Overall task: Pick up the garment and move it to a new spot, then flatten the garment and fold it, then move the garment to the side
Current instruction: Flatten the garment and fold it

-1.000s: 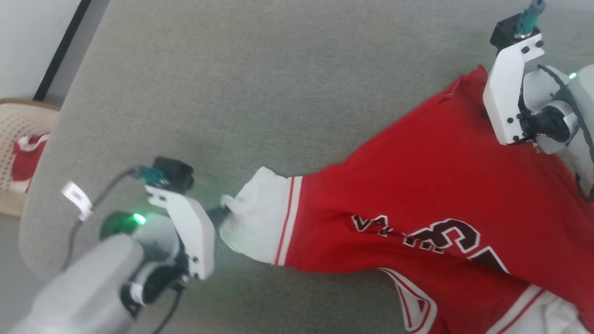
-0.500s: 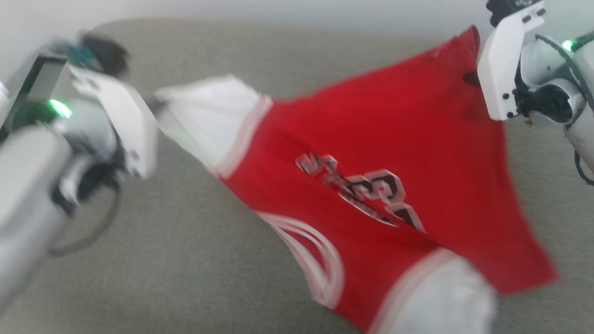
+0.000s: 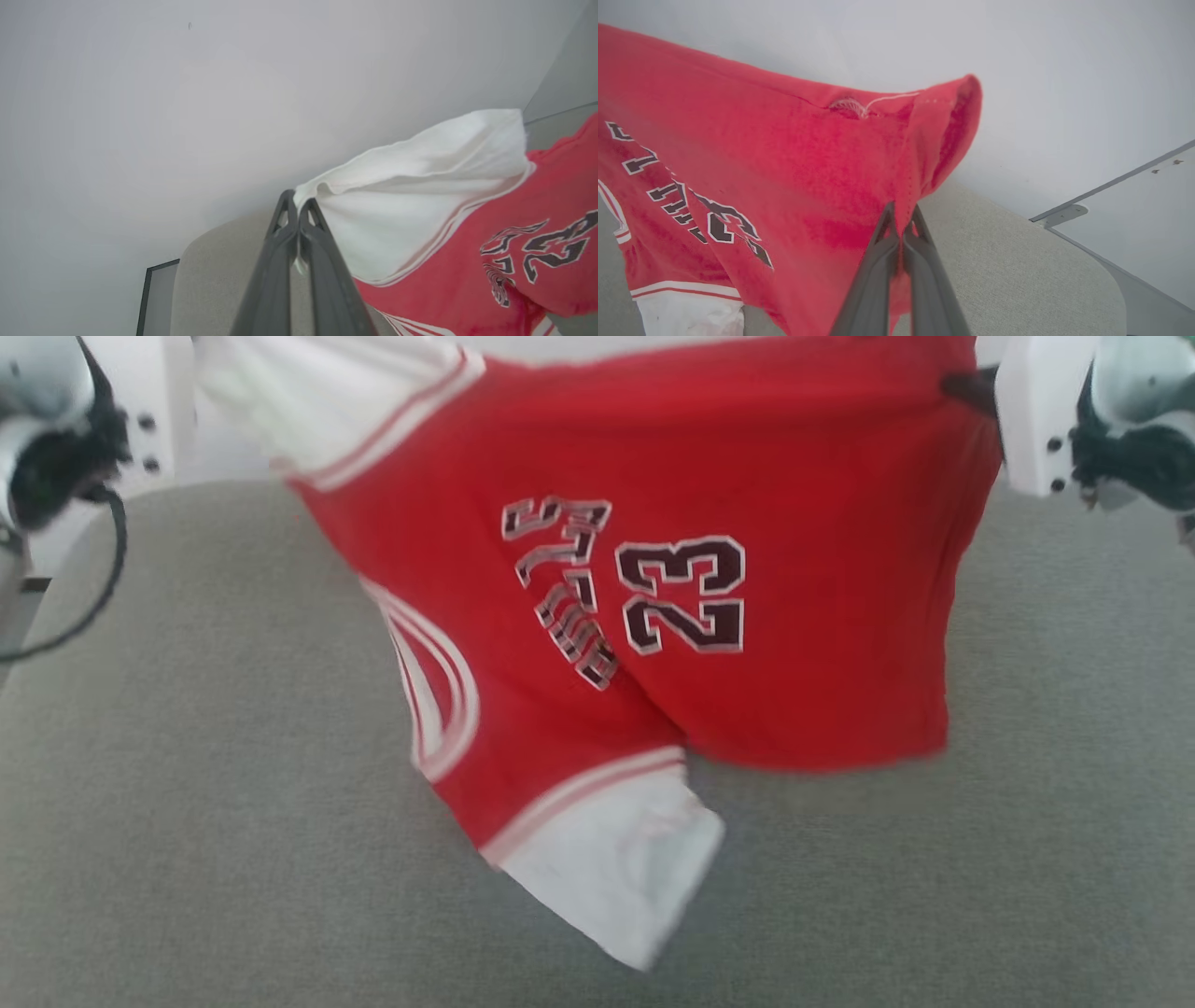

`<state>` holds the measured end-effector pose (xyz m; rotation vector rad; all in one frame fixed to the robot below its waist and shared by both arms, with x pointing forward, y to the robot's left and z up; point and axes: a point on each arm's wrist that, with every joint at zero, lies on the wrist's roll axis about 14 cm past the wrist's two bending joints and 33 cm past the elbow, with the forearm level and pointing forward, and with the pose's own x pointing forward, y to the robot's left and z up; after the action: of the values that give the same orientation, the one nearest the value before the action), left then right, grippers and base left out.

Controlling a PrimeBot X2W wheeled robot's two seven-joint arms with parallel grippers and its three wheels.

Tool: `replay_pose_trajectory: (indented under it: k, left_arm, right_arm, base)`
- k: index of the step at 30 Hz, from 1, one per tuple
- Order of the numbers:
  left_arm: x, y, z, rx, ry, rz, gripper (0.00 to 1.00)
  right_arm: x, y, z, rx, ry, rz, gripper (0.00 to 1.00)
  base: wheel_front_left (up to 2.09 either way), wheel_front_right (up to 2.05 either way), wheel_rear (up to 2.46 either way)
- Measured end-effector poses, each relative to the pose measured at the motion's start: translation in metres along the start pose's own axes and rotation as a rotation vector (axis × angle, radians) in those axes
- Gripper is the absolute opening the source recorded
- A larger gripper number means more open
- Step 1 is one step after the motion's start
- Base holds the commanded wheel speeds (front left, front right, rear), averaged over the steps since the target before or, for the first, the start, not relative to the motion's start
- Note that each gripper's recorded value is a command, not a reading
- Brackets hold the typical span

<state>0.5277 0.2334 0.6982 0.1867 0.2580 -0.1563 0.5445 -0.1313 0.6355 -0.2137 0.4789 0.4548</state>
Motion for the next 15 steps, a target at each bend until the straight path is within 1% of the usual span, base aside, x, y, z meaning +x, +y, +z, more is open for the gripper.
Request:
replay_pose_trajectory:
  k: [2, 5, 7, 8, 10, 13, 15]
  left_arm:
    - [0.002, 0.001, 0.013, 0.013, -0.023, 0.005, 0.00]
    - [0.010, 0.001, 0.035, 0.024, -0.088, 0.014, 0.00]
    - [0.018, 0.001, 0.052, 0.016, -0.143, 0.021, 0.00]
    - [0.022, 0.001, 0.060, 0.036, -0.172, 0.026, 0.00]
    - [0.032, 0.003, 0.075, 0.033, -0.233, 0.039, 0.00]
    - [0.049, 0.004, 0.099, 0.048, -0.334, 0.059, 0.00]
    - [0.060, 0.007, 0.114, 0.072, -0.410, 0.078, 0.00]
  right_arm:
    - [-0.007, -0.006, 0.009, 0.008, -0.038, -0.016, 0.00]
    - [-0.009, -0.012, 0.027, -0.009, -0.108, -0.037, 0.00]
    - [-0.004, -0.015, 0.032, 0.001, -0.133, -0.040, 0.00]
    - [-0.001, -0.021, 0.033, -0.001, -0.143, -0.055, 0.00]
    - [0.006, -0.035, 0.037, 0.016, -0.166, -0.084, 0.00]
    - [0.018, -0.053, 0.053, 0.021, -0.251, -0.131, 0.00]
    - [0.027, -0.065, 0.068, 0.008, -0.334, -0.169, 0.00]
  base:
    - [0.00, 0.00, 0.00]
    - [0.00, 0.00, 0.00]
    - [0.00, 0.00, 0.00]
    - [0.00, 0.00, 0.00]
    - [0.00, 0.00, 0.00]
    - [0.00, 0.00, 0.00]
    - [0.00, 0.00, 0.00]
